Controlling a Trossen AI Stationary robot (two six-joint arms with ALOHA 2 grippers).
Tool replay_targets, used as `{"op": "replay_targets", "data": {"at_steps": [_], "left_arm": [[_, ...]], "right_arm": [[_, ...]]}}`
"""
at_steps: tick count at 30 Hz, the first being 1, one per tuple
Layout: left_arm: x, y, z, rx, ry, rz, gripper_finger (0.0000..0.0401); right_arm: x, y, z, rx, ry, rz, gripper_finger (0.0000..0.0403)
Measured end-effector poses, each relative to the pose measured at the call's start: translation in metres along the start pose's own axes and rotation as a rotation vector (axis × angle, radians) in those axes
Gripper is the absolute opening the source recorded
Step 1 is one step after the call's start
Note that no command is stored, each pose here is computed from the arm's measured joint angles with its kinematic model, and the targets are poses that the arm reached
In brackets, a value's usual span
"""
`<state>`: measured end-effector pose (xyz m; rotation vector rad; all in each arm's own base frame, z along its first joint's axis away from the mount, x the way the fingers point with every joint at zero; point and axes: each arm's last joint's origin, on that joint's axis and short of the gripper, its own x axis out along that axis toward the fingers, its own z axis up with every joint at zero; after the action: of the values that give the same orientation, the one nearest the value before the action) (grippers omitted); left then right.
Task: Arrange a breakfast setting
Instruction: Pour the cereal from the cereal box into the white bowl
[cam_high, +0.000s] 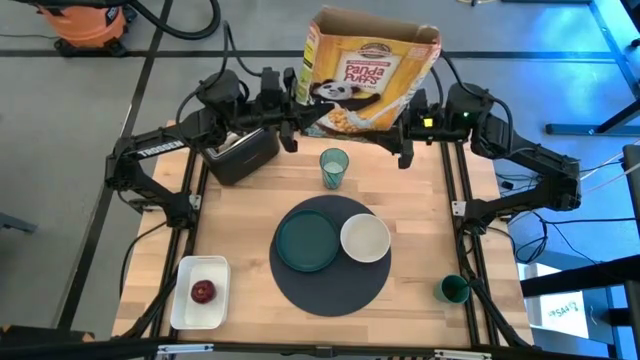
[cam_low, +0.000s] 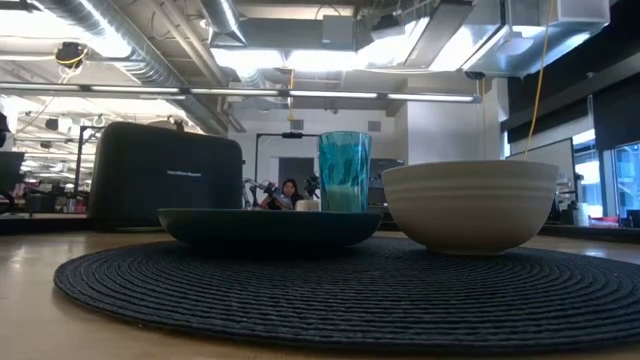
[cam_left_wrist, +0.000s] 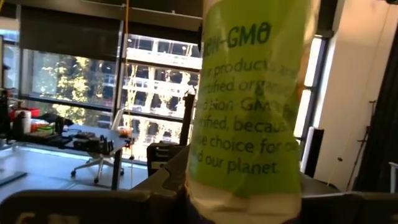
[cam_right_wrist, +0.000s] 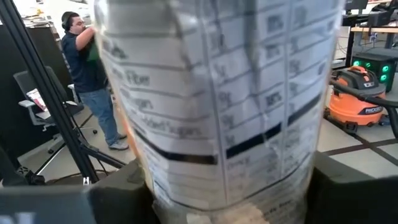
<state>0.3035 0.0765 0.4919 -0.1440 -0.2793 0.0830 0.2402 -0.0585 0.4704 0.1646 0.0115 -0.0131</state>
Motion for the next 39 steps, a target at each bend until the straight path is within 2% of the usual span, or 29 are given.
{"op": "replay_targets", "data": {"at_steps": [5,10,16,22,27,31,39], "left_arm": [[0.002,0.002,-0.008,-0.012,0.064,0.045,0.0135],[-0.002,0.010,-0.019,0.001,0.193,0.108,0.0167],[-0.012,0.017,-0.025,0.017,0.319,0.169,0.0216],[-0.015,0.018,-0.034,0.071,0.412,0.163,0.0258],[-0.024,0.015,-0.027,0.123,0.423,0.154,0.0274],[-0.027,0.009,-0.022,0.140,0.407,0.153,0.0273],[-0.029,-0.003,-0.031,0.144,0.486,0.167,0.0271]], "right_arm": [[-0.005,0.001,-0.001,0.009,0.058,-0.005,0.0216],[-0.023,0.004,0.005,-0.038,0.239,-0.113,0.0211],[-0.061,0.013,0.017,-0.120,0.445,-0.241,0.0211],[-0.088,0.018,0.015,-0.126,0.643,-0.272,0.0207],[-0.099,0.018,-0.006,-0.074,0.906,-0.274,0.0207],[-0.096,0.019,-0.016,0.001,0.928,-0.186,0.0206],[-0.099,0.019,-0.034,0.010,0.982,-0.086,0.0205]]}}
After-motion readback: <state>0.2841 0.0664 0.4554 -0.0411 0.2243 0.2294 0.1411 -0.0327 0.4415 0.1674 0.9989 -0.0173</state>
